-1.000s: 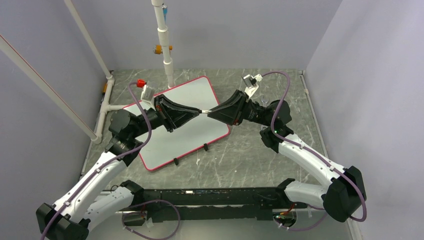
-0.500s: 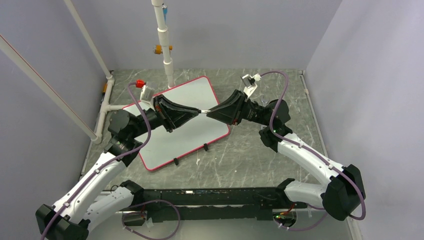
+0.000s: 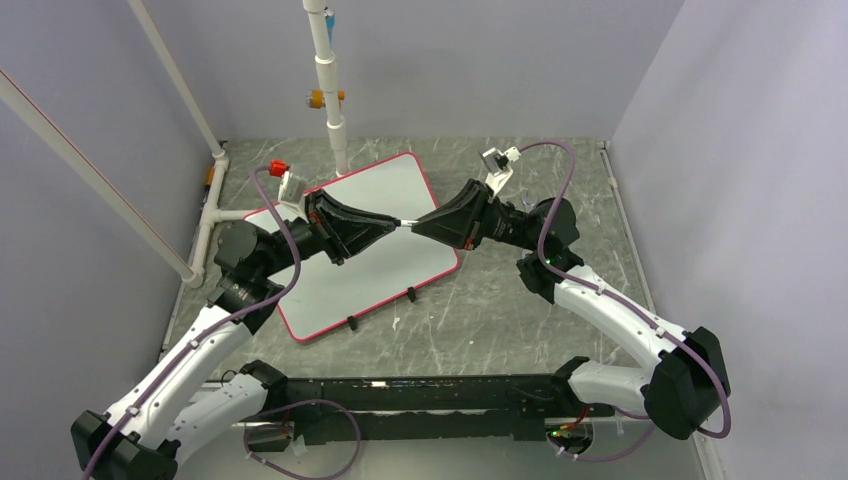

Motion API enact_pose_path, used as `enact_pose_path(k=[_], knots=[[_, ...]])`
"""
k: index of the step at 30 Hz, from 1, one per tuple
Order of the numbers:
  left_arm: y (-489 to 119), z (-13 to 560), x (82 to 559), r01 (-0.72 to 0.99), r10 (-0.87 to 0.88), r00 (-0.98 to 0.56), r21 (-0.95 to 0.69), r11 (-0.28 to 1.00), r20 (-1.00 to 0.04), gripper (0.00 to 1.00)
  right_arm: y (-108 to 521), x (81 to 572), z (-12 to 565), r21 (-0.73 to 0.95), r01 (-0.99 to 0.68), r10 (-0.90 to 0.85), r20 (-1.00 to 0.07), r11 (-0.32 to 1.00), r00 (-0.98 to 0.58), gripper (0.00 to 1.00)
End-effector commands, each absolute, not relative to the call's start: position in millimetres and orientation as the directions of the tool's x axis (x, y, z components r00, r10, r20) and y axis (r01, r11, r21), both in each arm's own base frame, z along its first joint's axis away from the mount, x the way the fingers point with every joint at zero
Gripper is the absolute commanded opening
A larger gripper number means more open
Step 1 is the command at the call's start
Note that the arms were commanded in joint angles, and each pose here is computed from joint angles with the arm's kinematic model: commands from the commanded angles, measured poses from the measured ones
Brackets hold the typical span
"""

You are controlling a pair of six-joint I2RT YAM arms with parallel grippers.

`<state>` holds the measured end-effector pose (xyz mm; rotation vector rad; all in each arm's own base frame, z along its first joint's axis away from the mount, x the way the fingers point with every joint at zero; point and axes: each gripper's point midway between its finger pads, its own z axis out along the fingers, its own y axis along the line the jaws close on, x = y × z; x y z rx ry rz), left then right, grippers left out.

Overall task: Write a sentence on the whiteboard
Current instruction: Open the pen cap from the whiteboard marker.

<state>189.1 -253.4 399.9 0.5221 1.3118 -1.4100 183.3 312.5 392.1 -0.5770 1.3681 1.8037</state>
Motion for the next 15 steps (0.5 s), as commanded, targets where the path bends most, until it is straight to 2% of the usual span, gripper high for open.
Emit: enact_pose_path(k=[1,15], knots=[[-256,378,199,0.865,-0.371,-0.338,-0.441,0.241,-0.865,0.00,312,165,431,0.474,-0.860,0.360,-0.782,-0.189,-0.510,0.21],[-256,367,201,0.855,-0.367,-0.352,-0.455,0.249,-0.861,0.00,313,165,434,0.473,-0.857,0.371,-0.772,-0.205,-0.516,0.21]])
